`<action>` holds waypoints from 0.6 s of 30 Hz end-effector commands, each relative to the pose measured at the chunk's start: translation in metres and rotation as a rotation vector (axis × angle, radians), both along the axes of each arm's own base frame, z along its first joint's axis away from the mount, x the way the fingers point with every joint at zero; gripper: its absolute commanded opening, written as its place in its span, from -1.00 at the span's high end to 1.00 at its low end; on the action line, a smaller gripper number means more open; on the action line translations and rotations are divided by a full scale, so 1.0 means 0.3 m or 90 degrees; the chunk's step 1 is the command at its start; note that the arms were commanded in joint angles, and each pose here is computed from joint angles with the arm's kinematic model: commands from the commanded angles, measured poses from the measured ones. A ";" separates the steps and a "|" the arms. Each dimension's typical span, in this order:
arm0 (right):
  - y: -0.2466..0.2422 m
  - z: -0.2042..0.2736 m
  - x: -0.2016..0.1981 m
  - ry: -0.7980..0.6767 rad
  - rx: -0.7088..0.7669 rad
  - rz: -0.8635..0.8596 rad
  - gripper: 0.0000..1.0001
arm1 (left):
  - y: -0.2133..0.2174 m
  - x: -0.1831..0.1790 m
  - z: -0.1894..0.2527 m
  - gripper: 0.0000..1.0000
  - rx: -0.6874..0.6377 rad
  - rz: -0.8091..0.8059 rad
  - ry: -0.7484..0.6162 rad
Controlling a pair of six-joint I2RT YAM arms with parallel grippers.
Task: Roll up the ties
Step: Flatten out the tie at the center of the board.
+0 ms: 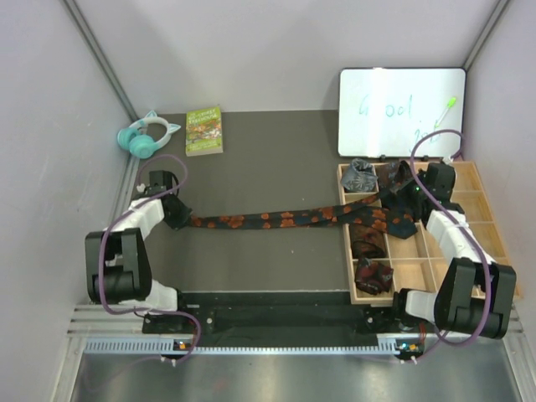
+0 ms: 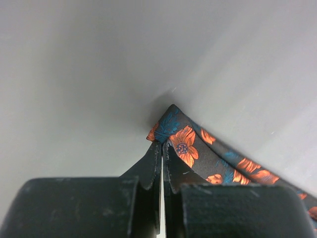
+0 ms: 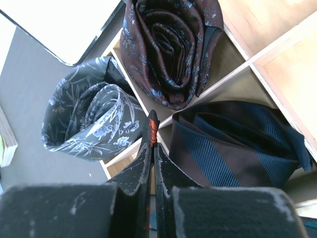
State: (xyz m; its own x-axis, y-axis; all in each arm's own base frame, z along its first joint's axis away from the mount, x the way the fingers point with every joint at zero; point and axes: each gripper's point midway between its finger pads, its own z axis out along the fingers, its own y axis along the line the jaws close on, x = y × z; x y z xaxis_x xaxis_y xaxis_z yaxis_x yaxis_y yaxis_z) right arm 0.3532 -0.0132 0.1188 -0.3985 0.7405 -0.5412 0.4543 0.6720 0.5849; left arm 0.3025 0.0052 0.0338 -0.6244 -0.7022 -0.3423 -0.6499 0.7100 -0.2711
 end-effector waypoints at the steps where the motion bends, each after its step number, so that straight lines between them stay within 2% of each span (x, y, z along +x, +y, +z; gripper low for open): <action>1: -0.014 0.071 0.052 -0.057 -0.020 0.018 1.00 | -0.009 0.126 0.047 1.00 -0.027 0.003 -0.051; 12: 0.032 -0.004 -0.079 -0.018 -0.009 0.048 0.96 | 0.028 0.204 0.031 1.00 -0.059 0.031 -0.036; 13: 0.035 -0.023 -0.105 0.002 -0.007 0.048 0.84 | 0.030 0.210 0.035 1.00 -0.063 0.031 -0.038; 14: 0.033 -0.035 -0.123 0.015 -0.006 0.042 0.18 | 0.033 0.210 0.028 1.00 -0.066 0.034 -0.035; 15: 0.032 -0.024 -0.134 0.012 -0.009 0.038 -0.12 | 0.032 0.213 0.029 1.00 -0.068 0.033 -0.035; 17: 0.040 -0.022 -0.161 0.020 -0.002 0.037 -0.42 | 0.032 0.219 0.027 1.00 -0.073 0.031 -0.033; 18: 0.045 0.006 -0.169 0.003 -0.002 0.039 -0.43 | 0.033 0.224 0.030 1.00 -0.072 0.027 -0.035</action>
